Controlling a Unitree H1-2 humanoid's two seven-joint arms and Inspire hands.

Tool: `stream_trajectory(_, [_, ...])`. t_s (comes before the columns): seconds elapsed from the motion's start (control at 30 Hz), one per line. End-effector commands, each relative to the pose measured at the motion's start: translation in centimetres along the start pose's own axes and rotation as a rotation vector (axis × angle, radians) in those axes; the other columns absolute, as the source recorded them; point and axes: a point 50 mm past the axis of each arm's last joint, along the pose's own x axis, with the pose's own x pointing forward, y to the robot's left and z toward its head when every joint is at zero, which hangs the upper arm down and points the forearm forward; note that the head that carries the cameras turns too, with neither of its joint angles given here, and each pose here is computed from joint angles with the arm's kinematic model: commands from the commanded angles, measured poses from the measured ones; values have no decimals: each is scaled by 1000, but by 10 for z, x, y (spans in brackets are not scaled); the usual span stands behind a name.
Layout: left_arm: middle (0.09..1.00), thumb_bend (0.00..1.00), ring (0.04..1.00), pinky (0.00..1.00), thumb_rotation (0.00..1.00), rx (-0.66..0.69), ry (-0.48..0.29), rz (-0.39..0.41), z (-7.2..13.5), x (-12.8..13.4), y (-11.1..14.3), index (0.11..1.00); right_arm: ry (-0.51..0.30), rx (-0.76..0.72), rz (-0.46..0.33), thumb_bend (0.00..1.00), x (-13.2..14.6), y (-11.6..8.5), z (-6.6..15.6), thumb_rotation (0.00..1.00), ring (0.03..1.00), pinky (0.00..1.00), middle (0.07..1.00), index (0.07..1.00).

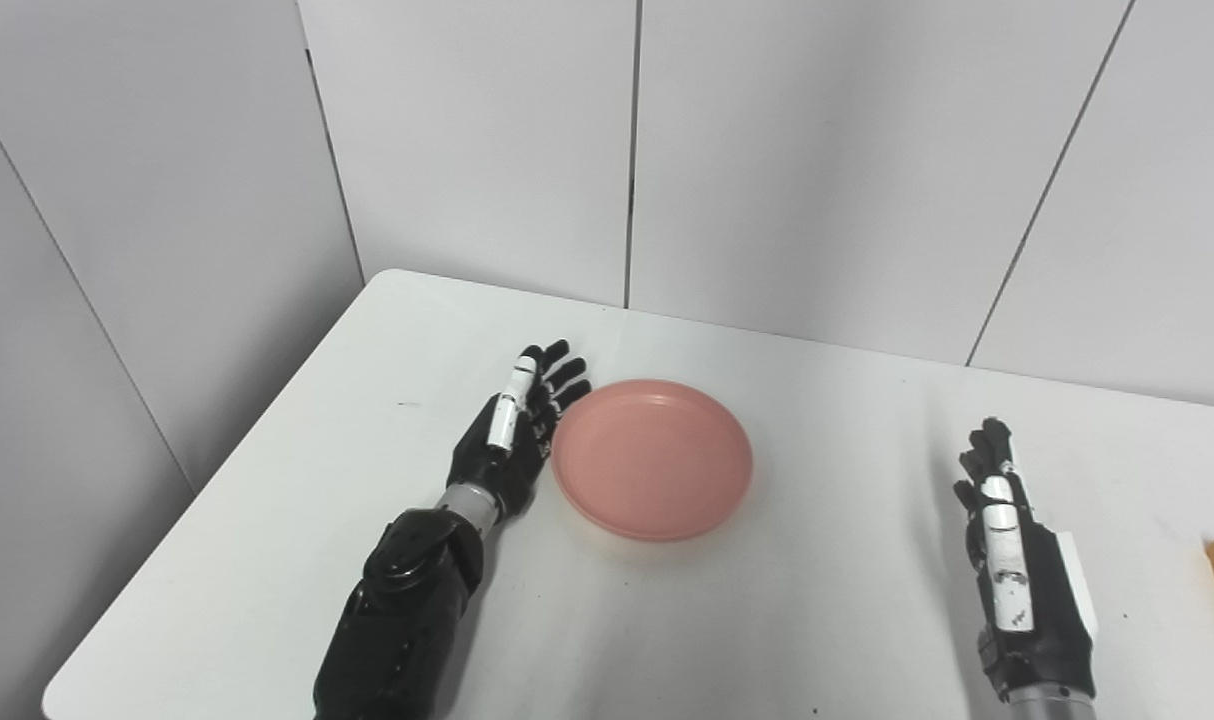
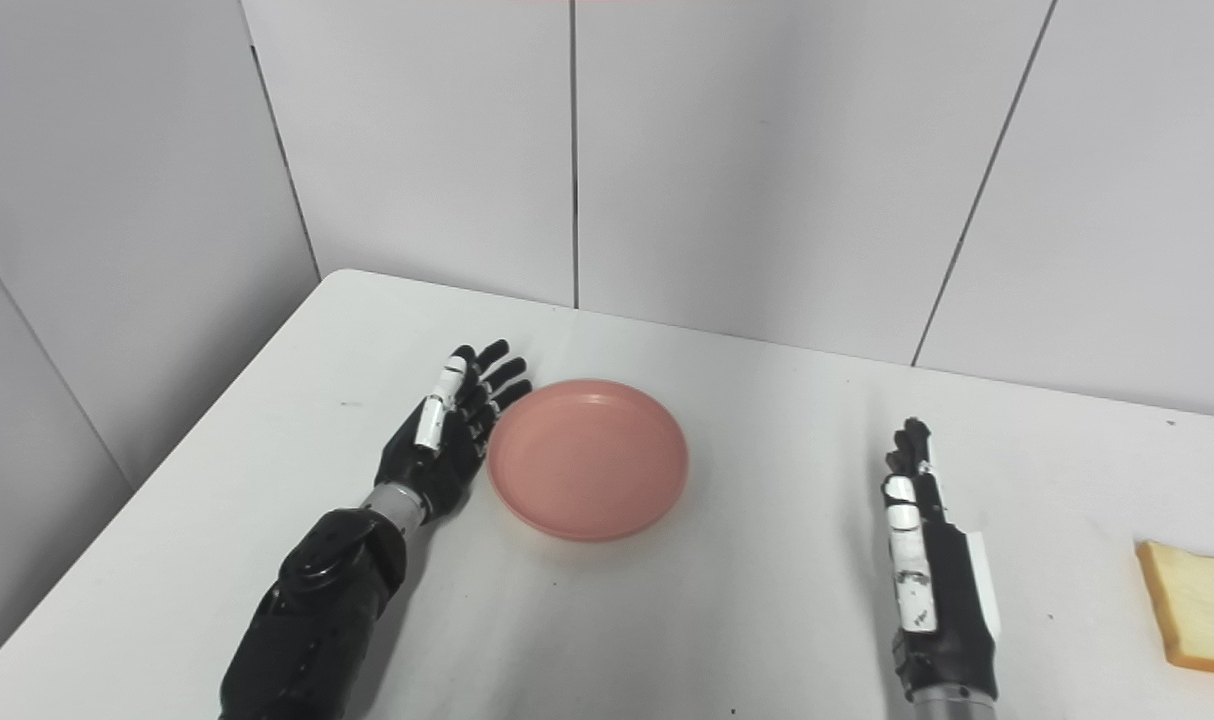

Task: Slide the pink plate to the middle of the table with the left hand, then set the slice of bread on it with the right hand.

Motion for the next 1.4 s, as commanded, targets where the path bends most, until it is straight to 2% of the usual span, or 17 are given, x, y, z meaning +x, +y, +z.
stream_trajectory(0.0, [925, 425, 926, 928, 1000, -4, 0, -48, 5, 2, -16, 915, -101, -3, 1, 429, 6, 4, 13, 1000, 1000, 1000, 1000, 1000])
stream_trajectory(0.33, [946, 404, 946, 954, 1000, 3, -6, -176, 3, 2, -62, 939, -89, -16, -30, 432, 3, 10, 14, 1000, 1000, 1000, 1000, 1000])
stream_trajectory(0.63, [953, 433, 950, 952, 1000, -7, -7, -239, -11, 1, -88, 950, -82, -27, -30, 446, 4, 15, 14, 1000, 998, 986, 1000, 1000])
stream_trajectory(1.0, [947, 403, 949, 936, 1000, 6, -14, -257, -28, -6, -103, 936, -77, -38, -37, 437, 4, 22, 15, 1000, 990, 966, 1000, 1000])
stream_trajectory(1.37, [939, 440, 940, 928, 1000, 51, -36, -233, -29, -11, -105, 933, -96, -69, -41, 455, 6, 17, 18, 1000, 997, 968, 1000, 1000])
